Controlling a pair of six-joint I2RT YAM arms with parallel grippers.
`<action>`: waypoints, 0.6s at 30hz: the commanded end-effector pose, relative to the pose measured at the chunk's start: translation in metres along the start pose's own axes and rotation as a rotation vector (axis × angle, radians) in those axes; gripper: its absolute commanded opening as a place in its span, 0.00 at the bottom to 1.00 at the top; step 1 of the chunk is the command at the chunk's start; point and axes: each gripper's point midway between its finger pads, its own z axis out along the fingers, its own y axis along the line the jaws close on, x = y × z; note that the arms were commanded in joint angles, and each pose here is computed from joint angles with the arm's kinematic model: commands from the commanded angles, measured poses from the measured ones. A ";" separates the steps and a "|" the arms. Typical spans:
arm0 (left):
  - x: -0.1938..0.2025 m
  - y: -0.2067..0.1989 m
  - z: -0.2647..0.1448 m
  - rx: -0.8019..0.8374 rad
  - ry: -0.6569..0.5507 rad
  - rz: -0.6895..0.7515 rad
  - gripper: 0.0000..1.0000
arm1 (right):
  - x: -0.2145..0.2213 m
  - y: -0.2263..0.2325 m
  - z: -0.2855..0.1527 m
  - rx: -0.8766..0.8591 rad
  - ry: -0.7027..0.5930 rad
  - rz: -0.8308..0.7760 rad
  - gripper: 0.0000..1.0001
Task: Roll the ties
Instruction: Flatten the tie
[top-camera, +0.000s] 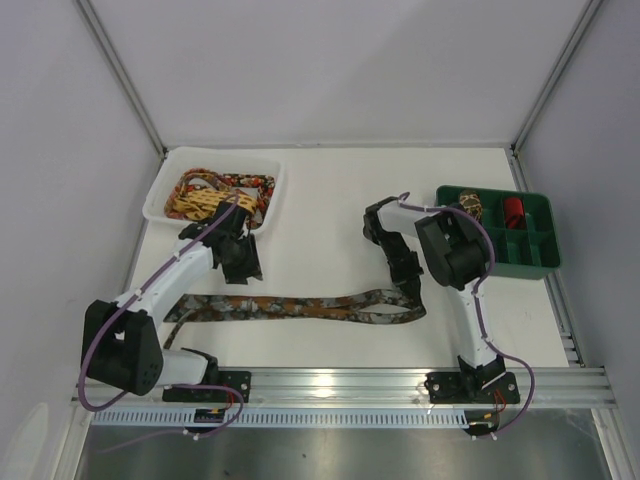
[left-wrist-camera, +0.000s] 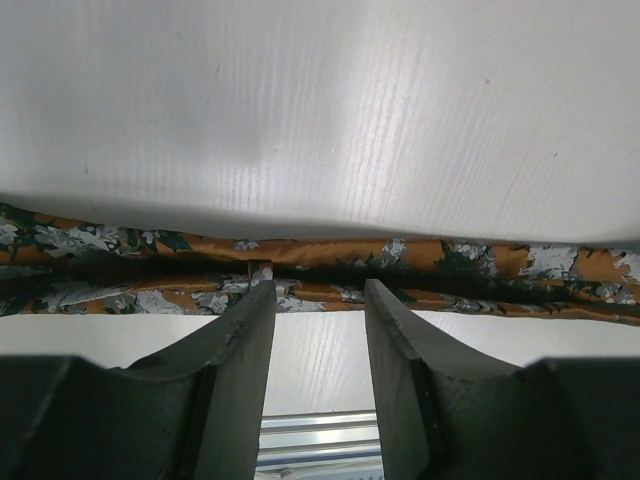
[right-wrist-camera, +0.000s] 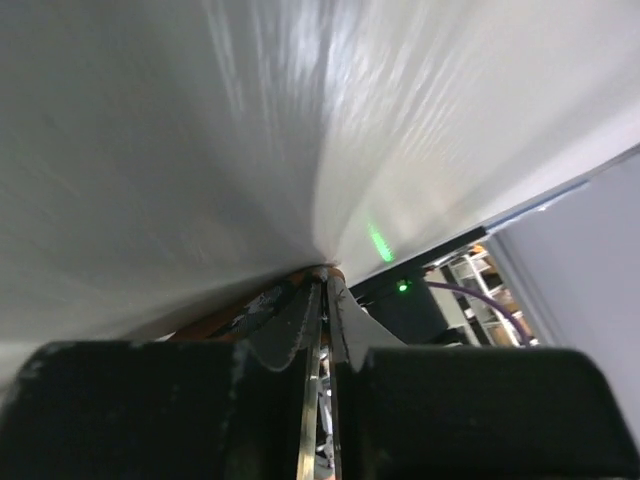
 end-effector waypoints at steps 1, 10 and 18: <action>-0.005 -0.014 -0.003 0.029 0.005 0.051 0.47 | -0.004 -0.019 0.005 0.132 0.033 -0.037 0.10; -0.002 -0.017 -0.010 0.017 0.012 0.086 0.48 | -0.034 -0.030 -0.044 0.109 -0.194 0.054 0.66; 0.004 -0.033 -0.020 0.105 0.007 0.082 0.51 | -0.016 -0.043 -0.139 -0.073 -0.532 0.138 0.94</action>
